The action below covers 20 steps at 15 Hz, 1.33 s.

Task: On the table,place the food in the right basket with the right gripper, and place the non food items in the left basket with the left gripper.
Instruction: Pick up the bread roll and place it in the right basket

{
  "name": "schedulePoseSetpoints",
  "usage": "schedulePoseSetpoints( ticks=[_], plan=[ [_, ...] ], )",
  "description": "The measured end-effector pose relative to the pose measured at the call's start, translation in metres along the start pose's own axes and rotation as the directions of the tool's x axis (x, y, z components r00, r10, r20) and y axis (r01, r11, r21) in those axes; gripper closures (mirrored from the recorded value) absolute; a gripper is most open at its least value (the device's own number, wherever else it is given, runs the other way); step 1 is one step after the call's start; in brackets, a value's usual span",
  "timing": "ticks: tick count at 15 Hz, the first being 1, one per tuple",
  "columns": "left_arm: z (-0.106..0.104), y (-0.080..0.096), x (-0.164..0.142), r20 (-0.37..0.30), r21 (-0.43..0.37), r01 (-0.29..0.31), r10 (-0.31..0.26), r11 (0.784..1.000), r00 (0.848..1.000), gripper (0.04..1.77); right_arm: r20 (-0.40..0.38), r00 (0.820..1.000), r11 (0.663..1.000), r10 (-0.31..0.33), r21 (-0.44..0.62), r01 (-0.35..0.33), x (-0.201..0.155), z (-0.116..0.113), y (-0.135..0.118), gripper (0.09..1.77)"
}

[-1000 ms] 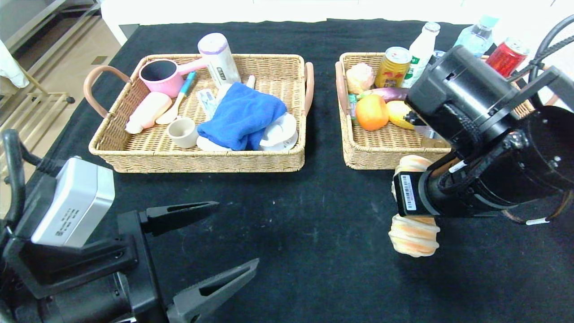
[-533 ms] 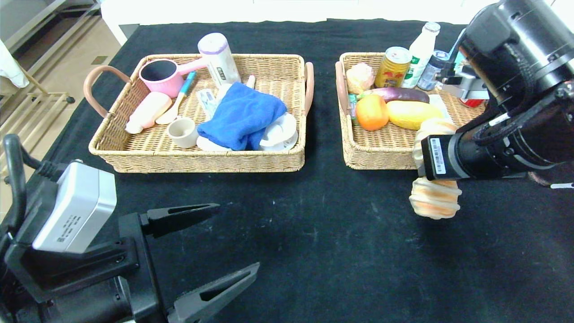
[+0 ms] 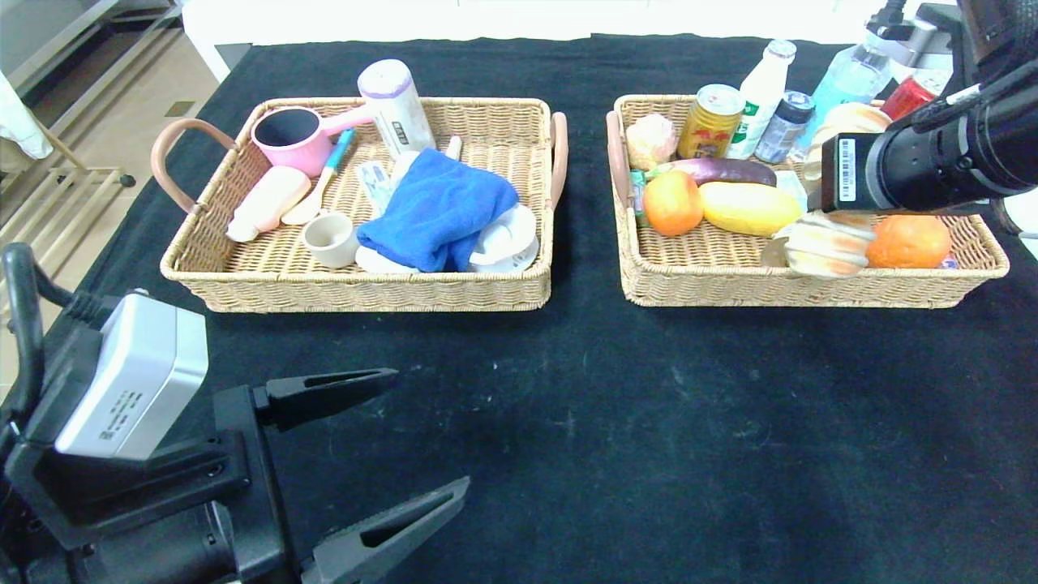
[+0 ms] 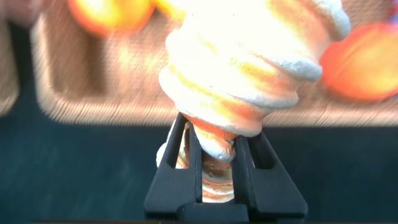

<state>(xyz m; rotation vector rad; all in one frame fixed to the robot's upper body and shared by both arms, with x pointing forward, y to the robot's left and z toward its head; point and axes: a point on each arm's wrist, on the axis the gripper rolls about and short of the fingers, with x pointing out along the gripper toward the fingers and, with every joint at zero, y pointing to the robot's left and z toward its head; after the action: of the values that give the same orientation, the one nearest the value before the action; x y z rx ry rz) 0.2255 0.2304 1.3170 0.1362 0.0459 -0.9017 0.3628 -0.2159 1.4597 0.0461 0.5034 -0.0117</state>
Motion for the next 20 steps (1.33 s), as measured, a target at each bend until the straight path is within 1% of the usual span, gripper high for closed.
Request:
schedulePoseSetpoints(
  ticks=[3, 6, 9, 11, 12, 15, 19, 20],
  plan=[
    [-0.001, -0.002, 0.001, -0.004, 0.000, 0.010, -0.010, 1.000, 1.000, 0.09, 0.094, 0.995, 0.998, -0.040, 0.049, 0.035, 0.018, 0.014, -0.013, 1.49],
    [-0.003, -0.004, 0.002, -0.012, -0.001, 0.021, -0.021, 1.000, 1.000, 0.09, 0.144, 0.988, 0.996, -0.052, 0.081, 0.040, 0.029, 0.021, -0.015, 1.49],
    [-0.003, -0.004, 0.003, -0.015, -0.002, 0.027, -0.027, 1.000, 1.000, 0.09, 0.201, 0.978, 0.993, -0.062, 0.110, 0.040, 0.041, 0.027, -0.016, 1.49],
    [-0.003, -0.004, 0.003, -0.015, -0.002, 0.028, -0.028, 1.000, 0.999, 0.09, 0.218, 0.969, 0.987, -0.117, 0.130, 0.090, 0.052, 0.028, -0.019, 1.49],
    [-0.003, -0.005, 0.003, -0.015, -0.002, 0.028, -0.028, 1.000, 0.999, 0.09, 0.228, 0.965, 0.985, -0.130, 0.138, 0.100, 0.057, 0.029, -0.019, 1.49],
    [-0.003, -0.005, 0.003, -0.016, -0.001, 0.028, -0.028, 1.000, 0.999, 0.09, 0.258, 0.955, 0.981, -0.143, 0.162, 0.103, 0.072, 0.031, -0.020, 1.49],
    [-0.003, -0.004, 0.003, -0.016, -0.002, 0.028, -0.028, 1.000, 0.999, 0.09, 0.246, 0.958, 0.981, -0.148, 0.161, 0.111, 0.082, 0.028, -0.020, 1.49],
    [-0.003, -0.004, 0.003, -0.017, -0.002, 0.029, -0.029, 1.000, 0.999, 0.09, 0.245, 0.958, 0.981, -0.148, 0.160, 0.111, 0.082, 0.028, -0.020, 1.40]
  ],
)
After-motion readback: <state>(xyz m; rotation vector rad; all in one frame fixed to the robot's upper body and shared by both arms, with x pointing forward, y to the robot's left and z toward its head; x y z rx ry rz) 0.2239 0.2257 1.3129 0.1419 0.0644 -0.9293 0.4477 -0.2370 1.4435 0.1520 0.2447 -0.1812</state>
